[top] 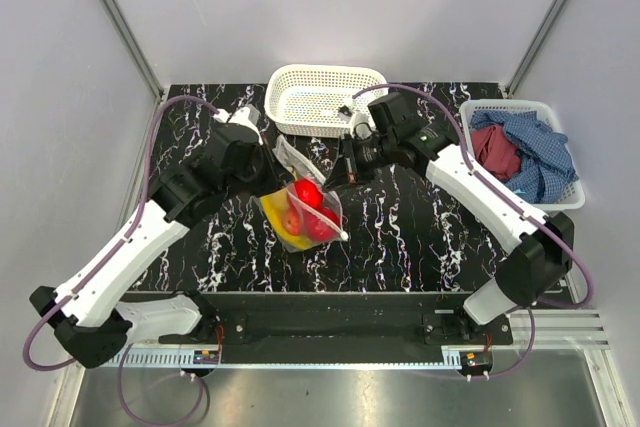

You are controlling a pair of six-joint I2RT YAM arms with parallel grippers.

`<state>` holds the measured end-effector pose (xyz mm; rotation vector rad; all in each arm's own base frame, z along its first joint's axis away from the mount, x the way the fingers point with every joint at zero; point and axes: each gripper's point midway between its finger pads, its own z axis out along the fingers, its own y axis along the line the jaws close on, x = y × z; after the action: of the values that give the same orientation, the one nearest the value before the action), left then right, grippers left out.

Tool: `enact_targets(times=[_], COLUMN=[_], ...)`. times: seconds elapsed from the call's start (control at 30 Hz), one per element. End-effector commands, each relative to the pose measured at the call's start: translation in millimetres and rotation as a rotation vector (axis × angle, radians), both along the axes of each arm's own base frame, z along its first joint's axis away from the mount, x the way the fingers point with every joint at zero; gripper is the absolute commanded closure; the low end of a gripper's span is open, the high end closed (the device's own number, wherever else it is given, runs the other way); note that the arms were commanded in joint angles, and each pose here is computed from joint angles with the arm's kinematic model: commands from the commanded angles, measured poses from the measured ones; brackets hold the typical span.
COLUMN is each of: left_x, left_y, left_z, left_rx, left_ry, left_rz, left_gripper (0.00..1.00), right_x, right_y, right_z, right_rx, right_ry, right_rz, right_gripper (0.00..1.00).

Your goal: Open the zip-top bag and remove the fake food

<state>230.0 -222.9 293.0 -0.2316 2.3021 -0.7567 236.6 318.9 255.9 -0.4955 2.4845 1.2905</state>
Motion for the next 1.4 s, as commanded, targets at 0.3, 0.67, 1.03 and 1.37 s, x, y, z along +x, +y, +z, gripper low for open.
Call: enact_targets(times=[0.3, 0.67, 1.03, 1.37], left_x=[19.6, 28.0, 31.1, 29.4], left_y=[14.5, 4.3, 7.2, -0.9], left_z=[-21.4, -12.5, -5.3, 0.6], left_rx=[0.183, 0.126, 0.093, 0.054], left_ry=[0.014, -0.010, -0.011, -0.014], left_rz=[-0.072, -0.147, -0.135, -0.164], left_gripper=[1.00, 1.00, 1.00, 1.00], right_x=[24.6, 31.3, 5.3, 17.3], right_y=[12.8, -23.8, 46.8, 55.2], right_z=[-19.9, 0.3, 19.7, -19.1], right_rx=[-0.044, -0.302, -0.112, -0.162], right_ry=[0.027, -0.135, -0.054, -0.017], right_rz=[-0.034, -0.095, -0.006, -0.014], right_gripper=[0.83, 0.53, 0.60, 0.60])
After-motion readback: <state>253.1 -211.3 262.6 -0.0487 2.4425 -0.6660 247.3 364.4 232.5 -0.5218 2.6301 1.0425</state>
